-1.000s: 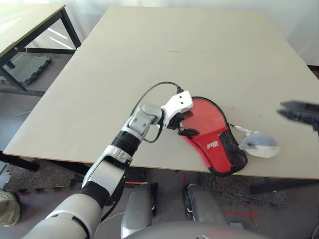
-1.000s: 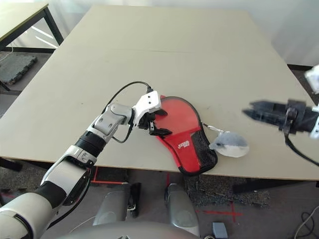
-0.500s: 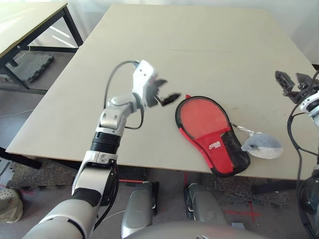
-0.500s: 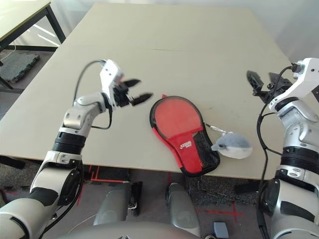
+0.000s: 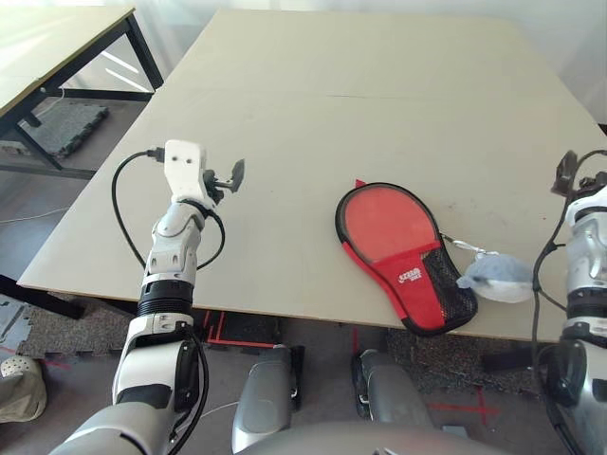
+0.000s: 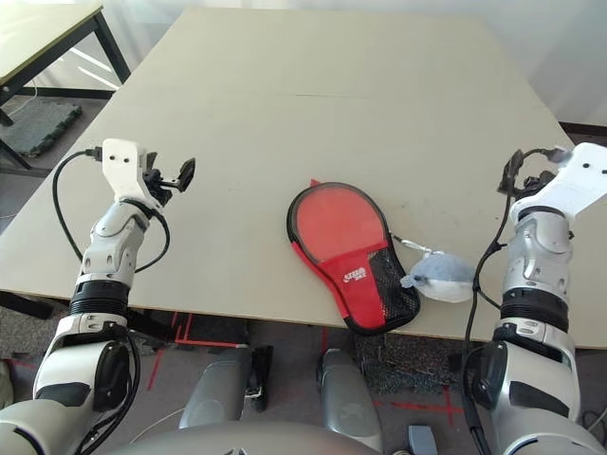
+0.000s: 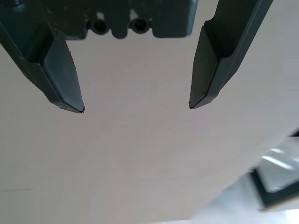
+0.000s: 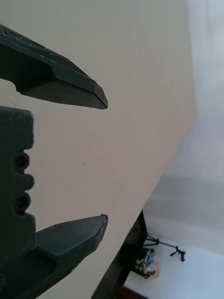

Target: Store the ping-pong paddle in its case and zip it.

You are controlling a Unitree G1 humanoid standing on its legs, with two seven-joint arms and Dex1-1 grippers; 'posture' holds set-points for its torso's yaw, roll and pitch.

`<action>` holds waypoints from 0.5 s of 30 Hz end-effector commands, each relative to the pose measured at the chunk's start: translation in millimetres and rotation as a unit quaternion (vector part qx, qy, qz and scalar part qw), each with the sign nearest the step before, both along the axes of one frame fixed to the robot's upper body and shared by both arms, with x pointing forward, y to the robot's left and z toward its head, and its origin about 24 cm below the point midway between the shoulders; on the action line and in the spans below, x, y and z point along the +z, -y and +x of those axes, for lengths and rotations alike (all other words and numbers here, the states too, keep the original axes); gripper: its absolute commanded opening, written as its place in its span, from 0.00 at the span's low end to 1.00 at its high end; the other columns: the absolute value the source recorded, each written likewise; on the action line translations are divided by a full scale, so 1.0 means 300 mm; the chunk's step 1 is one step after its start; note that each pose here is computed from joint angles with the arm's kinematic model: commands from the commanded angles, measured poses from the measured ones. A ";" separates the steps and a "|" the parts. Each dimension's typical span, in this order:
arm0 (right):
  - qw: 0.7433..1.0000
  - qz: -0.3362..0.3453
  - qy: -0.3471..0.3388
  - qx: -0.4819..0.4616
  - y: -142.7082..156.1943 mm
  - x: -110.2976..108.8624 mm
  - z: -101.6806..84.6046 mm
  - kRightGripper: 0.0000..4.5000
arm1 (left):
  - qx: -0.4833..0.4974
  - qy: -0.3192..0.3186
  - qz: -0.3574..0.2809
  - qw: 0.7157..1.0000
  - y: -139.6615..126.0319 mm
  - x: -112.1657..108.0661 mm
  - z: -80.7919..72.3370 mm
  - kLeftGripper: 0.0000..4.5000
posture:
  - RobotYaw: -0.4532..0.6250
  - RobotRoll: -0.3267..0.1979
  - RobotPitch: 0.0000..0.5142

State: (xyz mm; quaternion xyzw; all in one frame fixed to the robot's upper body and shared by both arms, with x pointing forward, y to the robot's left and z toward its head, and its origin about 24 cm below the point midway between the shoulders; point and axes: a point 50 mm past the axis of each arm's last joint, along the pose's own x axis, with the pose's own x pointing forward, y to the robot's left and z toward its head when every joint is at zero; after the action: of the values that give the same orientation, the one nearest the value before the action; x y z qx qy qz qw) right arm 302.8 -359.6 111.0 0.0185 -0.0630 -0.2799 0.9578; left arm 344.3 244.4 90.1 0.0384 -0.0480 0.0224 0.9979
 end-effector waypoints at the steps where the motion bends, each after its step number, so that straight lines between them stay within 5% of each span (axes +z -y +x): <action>1: 1.000 0.012 -0.007 -0.027 0.000 -0.033 -0.021 0.99 | 0.048 0.024 0.016 0.998 -0.039 0.003 0.000 1.00 | 0.40 0.62 0.21; 15: 0.999 0.041 -0.020 -0.025 -0.033 -0.087 -0.044 0.99 | 0.055 0.025 -0.010 0.998 -0.029 -0.002 0.039 1.00 | 0.35 0.62 0.20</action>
State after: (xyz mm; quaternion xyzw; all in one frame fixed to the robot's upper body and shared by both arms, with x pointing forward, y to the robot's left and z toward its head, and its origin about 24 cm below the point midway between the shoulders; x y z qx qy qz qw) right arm 292.1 -351.7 90.1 0.0378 -0.0399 -0.3068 0.9502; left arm 356.0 252.1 91.3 0.0336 -0.0720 0.0792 0.9937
